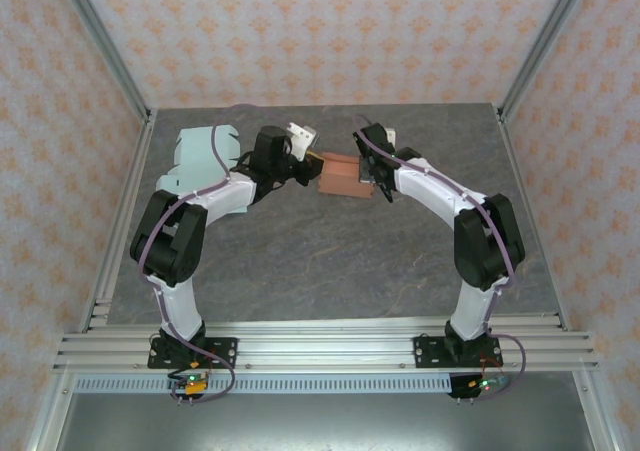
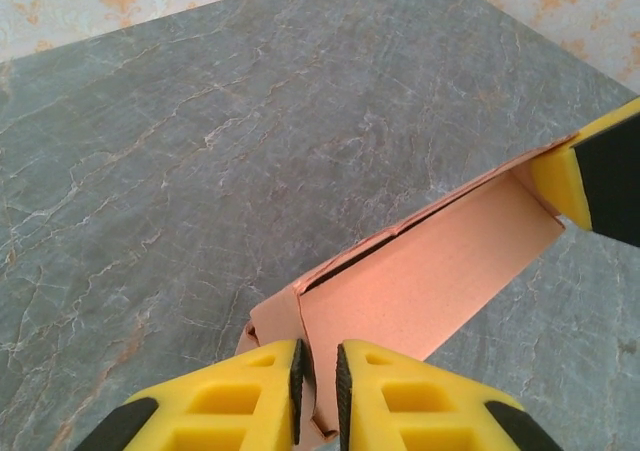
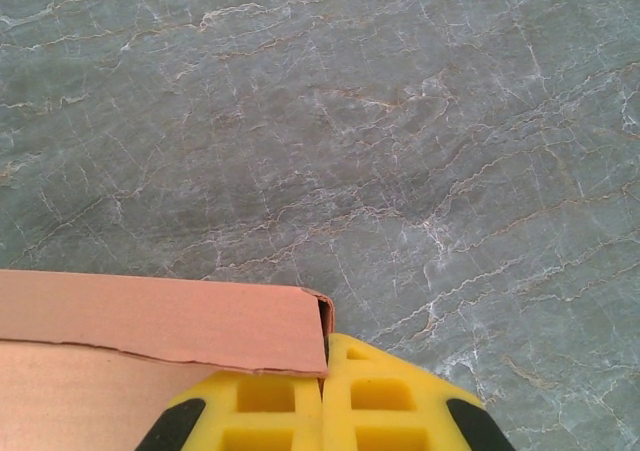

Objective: Fold the paper box

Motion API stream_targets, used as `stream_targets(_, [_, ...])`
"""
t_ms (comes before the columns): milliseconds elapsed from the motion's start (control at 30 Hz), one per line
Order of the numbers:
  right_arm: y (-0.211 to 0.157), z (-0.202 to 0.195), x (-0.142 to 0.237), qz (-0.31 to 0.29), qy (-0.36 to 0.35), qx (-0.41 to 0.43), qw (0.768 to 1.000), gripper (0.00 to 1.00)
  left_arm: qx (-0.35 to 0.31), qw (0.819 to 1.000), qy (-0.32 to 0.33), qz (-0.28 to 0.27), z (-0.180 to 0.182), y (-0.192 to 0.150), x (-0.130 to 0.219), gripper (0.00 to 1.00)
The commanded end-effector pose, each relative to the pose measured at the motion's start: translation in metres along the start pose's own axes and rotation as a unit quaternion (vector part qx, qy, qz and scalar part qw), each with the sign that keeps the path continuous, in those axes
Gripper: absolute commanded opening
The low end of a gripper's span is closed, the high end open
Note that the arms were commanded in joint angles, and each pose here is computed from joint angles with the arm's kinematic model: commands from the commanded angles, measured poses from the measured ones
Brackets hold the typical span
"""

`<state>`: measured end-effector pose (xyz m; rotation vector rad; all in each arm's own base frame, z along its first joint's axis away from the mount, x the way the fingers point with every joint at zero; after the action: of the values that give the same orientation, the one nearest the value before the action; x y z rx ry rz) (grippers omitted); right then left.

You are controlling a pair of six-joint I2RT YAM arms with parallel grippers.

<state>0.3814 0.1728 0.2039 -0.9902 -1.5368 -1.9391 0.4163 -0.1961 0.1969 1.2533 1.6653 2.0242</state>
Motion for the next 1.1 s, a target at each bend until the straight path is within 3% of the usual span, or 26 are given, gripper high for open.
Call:
stream_targets(0, [-0.010, 0.004, -0.002, 0.014, -0.025, 0.020, 0.999, 0.00, 0.004, 0.999, -0.020, -0.028, -0.007, 0.025, 0.003, 0.19])
stream_targets(333, [-0.012, 0.007, -0.004, 0.014, -0.031, 0.009, 0.999, 0.00, 0.030, 0.999, -0.016, -0.011, -0.014, 0.020, -0.009, 0.17])
stream_targets(367, [-0.012, 0.007, -0.004, 0.013, -0.032, 0.010, 0.999, 0.00, 0.027, 1.000, -0.008, -0.007, -0.014, 0.019, -0.009, 0.24])
stream_targets(433, [-0.012, 0.007, -0.004, 0.013, -0.033, 0.011, 0.999, 0.00, 0.020, 1.000, 0.011, -0.001, -0.012, 0.017, -0.005, 0.48])
stream_targets(500, [-0.013, 0.006, -0.005, 0.013, -0.036, 0.012, 0.999, 0.00, 0.006, 1.000, 0.023, 0.003, -0.011, 0.016, 0.001, 0.53])
stream_targets(667, [-0.013, 0.005, -0.005, 0.013, -0.041, 0.015, 0.999, 0.00, -0.016, 0.999, 0.037, 0.018, -0.001, 0.008, 0.016, 0.52])
stream_targets(833, [-0.013, 0.006, -0.006, 0.015, -0.040, 0.015, 0.999, 0.00, -0.024, 0.998, 0.037, 0.035, 0.009, -0.002, 0.015, 0.41])
stream_targets(1067, [-0.012, 0.005, -0.004, 0.015, -0.042, 0.018, 0.999, 0.00, -0.042, 0.998, 0.038, 0.020, 0.009, 0.004, 0.017, 0.47])
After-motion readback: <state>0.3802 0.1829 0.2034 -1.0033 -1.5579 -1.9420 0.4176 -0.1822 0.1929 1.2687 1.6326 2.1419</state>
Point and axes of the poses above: each hand's point on the last joint's axis, 136 mm out from that joint toward the fingers, its own x axis back along the fingers, its own z axis along the line the jaws close on, y = z × x, the point moved 9 cm from there along x, back along the fingers, and after that the axes turned 13 degrees about -x, right-handed, at the moved point
